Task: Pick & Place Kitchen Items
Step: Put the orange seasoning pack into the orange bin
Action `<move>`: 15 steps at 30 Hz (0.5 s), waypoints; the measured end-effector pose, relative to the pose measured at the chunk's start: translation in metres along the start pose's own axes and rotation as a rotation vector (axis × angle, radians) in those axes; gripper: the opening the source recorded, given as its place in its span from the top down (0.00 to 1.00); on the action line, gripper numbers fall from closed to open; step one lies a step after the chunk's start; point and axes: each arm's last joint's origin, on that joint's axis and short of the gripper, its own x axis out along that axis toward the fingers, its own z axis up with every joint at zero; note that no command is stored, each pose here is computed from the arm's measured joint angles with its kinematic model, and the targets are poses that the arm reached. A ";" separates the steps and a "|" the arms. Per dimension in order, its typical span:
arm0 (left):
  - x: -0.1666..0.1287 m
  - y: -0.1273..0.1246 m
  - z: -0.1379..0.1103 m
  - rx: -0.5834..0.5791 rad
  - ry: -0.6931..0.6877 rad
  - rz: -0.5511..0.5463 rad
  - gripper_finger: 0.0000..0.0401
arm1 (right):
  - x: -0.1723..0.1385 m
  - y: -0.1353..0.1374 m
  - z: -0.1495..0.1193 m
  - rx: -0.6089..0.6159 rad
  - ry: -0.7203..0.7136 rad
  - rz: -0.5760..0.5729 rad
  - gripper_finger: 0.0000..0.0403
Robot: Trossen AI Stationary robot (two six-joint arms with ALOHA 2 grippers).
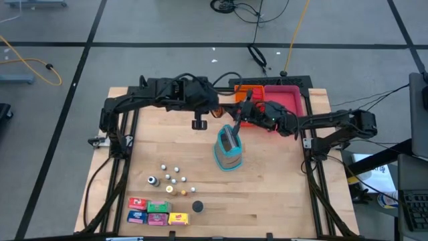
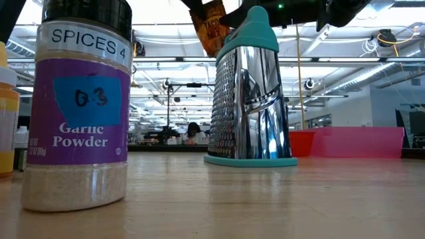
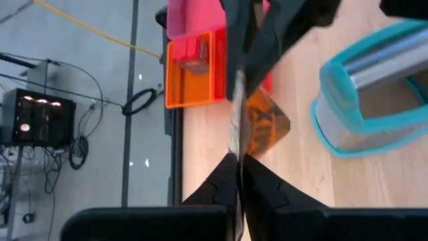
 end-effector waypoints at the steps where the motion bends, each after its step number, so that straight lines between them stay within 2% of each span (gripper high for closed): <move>1: 0.000 0.000 -0.001 -0.003 0.010 -0.002 0.95 | 0.000 -0.001 0.001 0.001 -0.001 -0.003 1.00; 8: -0.005 0.004 -0.007 -0.034 0.075 0.100 0.95 | 0.000 -0.005 0.000 0.005 0.000 -0.016 1.00; 12: -0.018 0.011 -0.013 -0.063 0.055 0.121 0.94 | 0.000 -0.005 -0.001 0.002 0.015 -0.014 1.00; 15: -0.029 0.017 -0.019 -0.095 0.042 0.132 0.90 | 0.000 -0.006 -0.001 0.001 0.017 -0.021 1.00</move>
